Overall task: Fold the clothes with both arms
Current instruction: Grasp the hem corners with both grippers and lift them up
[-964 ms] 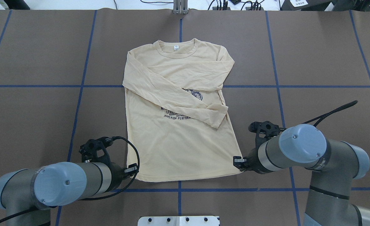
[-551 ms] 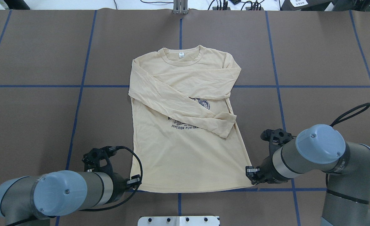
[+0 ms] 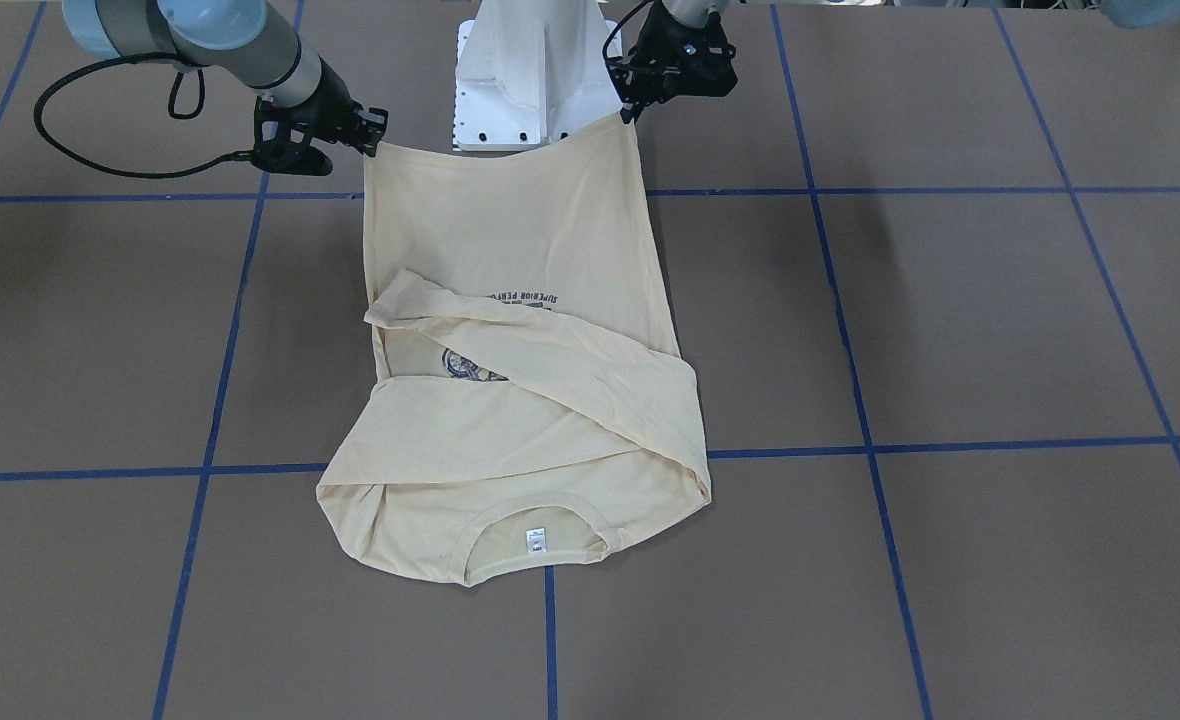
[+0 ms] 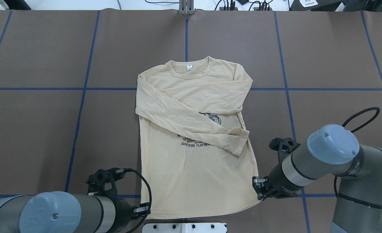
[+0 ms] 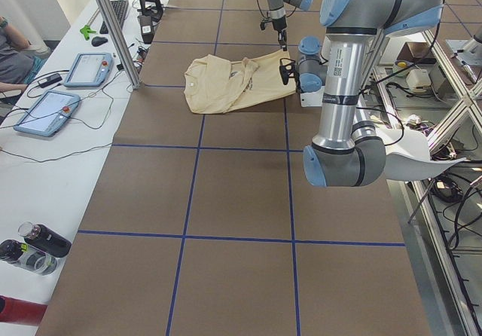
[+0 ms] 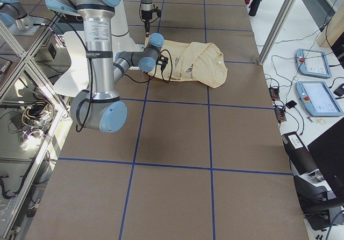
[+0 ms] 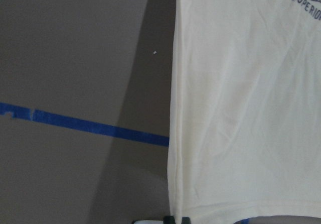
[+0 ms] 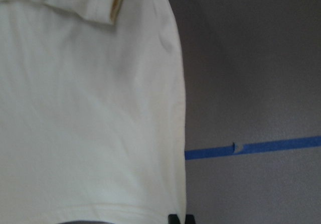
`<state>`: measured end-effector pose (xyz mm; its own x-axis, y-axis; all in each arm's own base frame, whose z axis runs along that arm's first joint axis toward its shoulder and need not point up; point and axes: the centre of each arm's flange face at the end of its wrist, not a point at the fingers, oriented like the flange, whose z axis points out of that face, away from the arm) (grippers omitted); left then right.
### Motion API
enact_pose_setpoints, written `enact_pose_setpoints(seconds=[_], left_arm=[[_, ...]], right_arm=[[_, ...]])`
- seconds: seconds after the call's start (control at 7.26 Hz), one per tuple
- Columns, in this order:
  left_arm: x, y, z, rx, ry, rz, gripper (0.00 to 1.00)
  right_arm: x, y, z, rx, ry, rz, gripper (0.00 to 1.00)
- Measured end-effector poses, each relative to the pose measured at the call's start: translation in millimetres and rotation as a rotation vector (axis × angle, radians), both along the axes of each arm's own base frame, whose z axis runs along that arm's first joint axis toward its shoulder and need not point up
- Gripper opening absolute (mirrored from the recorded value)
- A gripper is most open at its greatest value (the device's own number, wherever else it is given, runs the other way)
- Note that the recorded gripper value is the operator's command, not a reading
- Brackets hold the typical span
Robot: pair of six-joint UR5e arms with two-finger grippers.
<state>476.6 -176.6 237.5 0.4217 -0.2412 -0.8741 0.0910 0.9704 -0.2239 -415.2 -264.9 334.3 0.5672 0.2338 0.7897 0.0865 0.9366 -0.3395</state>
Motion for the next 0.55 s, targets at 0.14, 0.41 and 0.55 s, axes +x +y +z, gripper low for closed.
enact_pose_setpoints(seconds=[0.14,0.41,0.55], left_arm=[[-12,-22,-7,0.012,0.018,-0.025,0.00],[-47,-87,-16,0.054,0.040,-0.114,0.00],[-71,-123,-22,0.061,0.056,-0.145,0.00]], right_arm=[[13,-32,-10,0.008,-0.020,0.064,0.00],[40,-111,-27,0.029,-0.041,0.219,0.00],[54,-155,-37,0.040,-0.047,0.295,0.00]])
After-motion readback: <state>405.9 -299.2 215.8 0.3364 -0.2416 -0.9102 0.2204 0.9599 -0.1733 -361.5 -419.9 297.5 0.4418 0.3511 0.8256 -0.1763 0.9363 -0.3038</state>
